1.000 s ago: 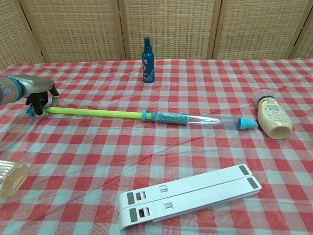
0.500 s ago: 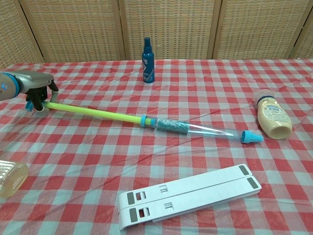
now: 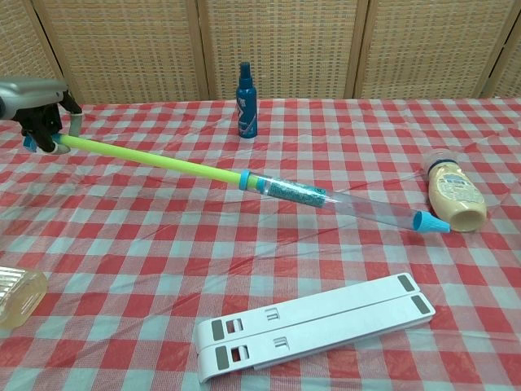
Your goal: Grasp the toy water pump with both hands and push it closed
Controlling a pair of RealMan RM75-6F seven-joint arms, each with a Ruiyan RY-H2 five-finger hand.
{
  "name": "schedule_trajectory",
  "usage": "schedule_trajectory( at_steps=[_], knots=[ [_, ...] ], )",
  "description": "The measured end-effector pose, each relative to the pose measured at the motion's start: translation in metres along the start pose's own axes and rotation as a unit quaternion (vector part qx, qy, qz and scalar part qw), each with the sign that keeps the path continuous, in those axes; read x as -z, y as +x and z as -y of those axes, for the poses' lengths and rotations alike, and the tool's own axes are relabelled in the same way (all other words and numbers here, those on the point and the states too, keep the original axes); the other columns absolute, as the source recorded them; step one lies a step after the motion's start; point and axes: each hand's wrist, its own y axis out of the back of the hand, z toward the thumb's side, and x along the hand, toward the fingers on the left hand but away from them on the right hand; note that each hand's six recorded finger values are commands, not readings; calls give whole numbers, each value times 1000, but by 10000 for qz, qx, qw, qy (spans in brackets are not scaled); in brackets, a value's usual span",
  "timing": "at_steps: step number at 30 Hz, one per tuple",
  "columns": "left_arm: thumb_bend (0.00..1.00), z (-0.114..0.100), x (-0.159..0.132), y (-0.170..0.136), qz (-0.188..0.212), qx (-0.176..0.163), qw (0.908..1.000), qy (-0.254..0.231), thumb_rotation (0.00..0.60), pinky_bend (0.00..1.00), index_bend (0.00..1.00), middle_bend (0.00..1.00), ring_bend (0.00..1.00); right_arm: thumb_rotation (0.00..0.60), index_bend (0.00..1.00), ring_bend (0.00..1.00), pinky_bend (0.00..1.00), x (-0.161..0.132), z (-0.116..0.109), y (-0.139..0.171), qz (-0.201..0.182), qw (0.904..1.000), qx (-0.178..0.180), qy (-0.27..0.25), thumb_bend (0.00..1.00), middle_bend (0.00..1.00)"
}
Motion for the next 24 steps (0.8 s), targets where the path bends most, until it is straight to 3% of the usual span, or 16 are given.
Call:
schedule_trajectory(
  at_steps=[7, 10, 12, 14, 16, 24],
  knots=[
    [655, -17, 0, -17, -196, -151, 9992, -298, 600, 612, 834, 894, 747, 600, 122, 0, 0, -7, -11, -7, -96, 9998, 125, -138, 181, 6],
    [655, -21, -2, -23, -249, -135, 9987, -430, 600, 612, 834, 894, 748, 600, 151, 35, 0, -11, -19, -12, -135, 9995, 201, -200, 181, 61],
    [655, -24, -4, -27, -287, -155, 9983, -486, 600, 612, 835, 894, 748, 600, 182, 121, 10, -15, -25, -15, -150, 9994, 229, -227, 180, 139],
    [657, -29, -8, -31, -320, -183, 9980, -519, 600, 615, 837, 896, 749, 600, 237, 287, 103, -21, -31, -19, -159, 9993, 250, -231, 190, 295],
    [660, -35, -11, -35, -349, -235, 9976, -552, 600, 624, 841, 900, 753, 600, 257, 381, 178, -27, -37, -23, -168, 9992, 293, -231, 217, 391],
    [663, -54, -18, -44, -460, -350, 9959, -689, 600, 632, 845, 902, 756, 600, 297, 639, 344, -62, -56, -46, -238, 9991, 342, -16, 329, 633]
  ],
)
